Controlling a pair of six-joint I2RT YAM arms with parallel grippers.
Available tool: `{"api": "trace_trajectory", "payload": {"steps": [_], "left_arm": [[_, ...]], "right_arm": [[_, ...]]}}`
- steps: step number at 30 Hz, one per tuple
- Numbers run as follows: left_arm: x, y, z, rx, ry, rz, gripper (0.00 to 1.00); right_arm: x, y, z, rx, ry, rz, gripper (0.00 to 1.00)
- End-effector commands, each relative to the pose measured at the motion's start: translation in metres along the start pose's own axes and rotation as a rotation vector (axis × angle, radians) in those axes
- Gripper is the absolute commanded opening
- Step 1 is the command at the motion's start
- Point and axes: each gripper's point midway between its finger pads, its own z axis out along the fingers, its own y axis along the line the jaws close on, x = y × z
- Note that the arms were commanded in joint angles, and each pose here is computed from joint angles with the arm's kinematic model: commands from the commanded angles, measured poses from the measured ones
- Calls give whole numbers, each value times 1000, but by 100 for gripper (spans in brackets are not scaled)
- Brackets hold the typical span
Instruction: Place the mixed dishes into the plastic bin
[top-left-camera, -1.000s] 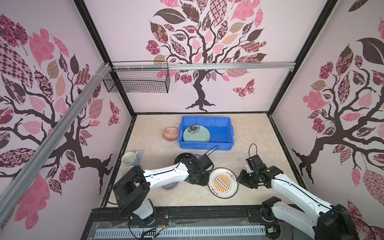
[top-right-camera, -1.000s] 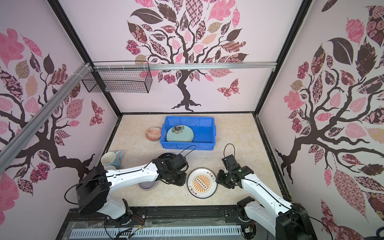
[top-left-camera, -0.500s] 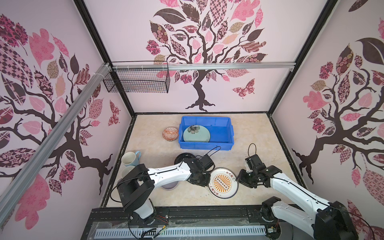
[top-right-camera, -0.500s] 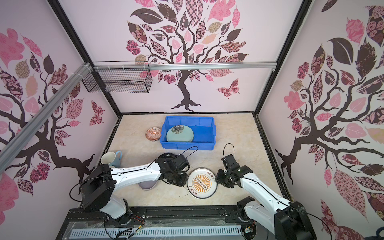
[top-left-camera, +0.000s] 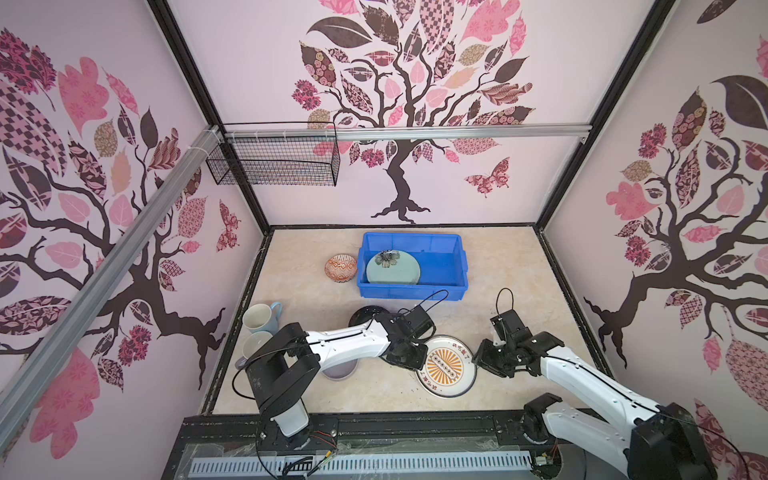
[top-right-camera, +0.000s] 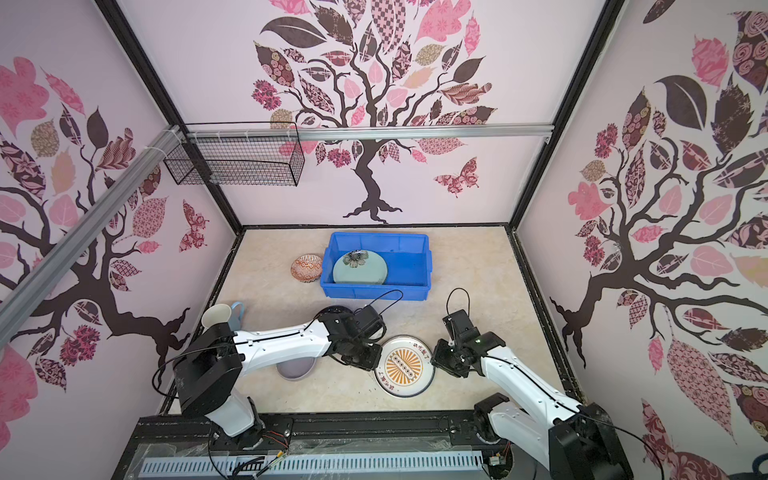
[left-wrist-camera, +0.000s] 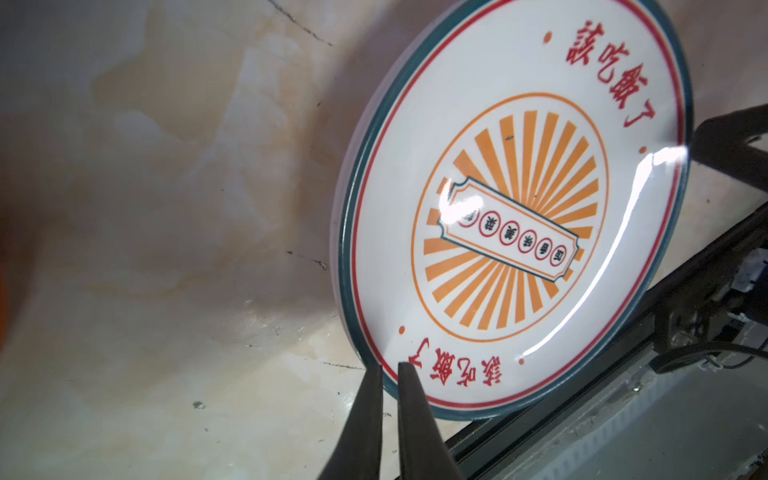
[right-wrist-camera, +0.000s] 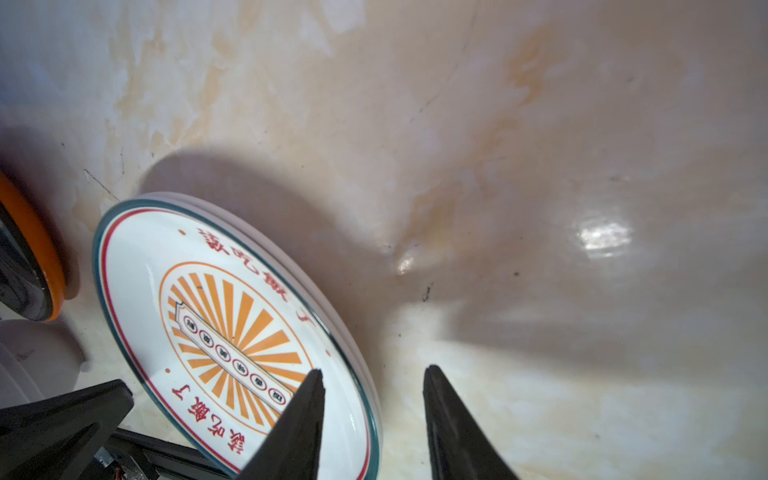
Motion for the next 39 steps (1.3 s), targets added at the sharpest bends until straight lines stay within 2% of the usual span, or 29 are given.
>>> {"api": "trace_trajectory", "payload": {"steps": [1, 5, 8, 39], "left_arm": [[-9, -7, -9, 12, -33, 24, 13], [-7, 0, -18, -15, -61, 21, 21], [-3, 4, -15, -31, -47, 21, 23], [0, 7, 13, -25, 14, 32, 17]], "right_arm": [[2, -6, 0, 21, -5, 8, 43], [2, -6, -1, 22, -9, 6, 48], [1, -5, 0, 17, -13, 5, 48], [-8, 7, -2, 4, -15, -21, 48]]}}
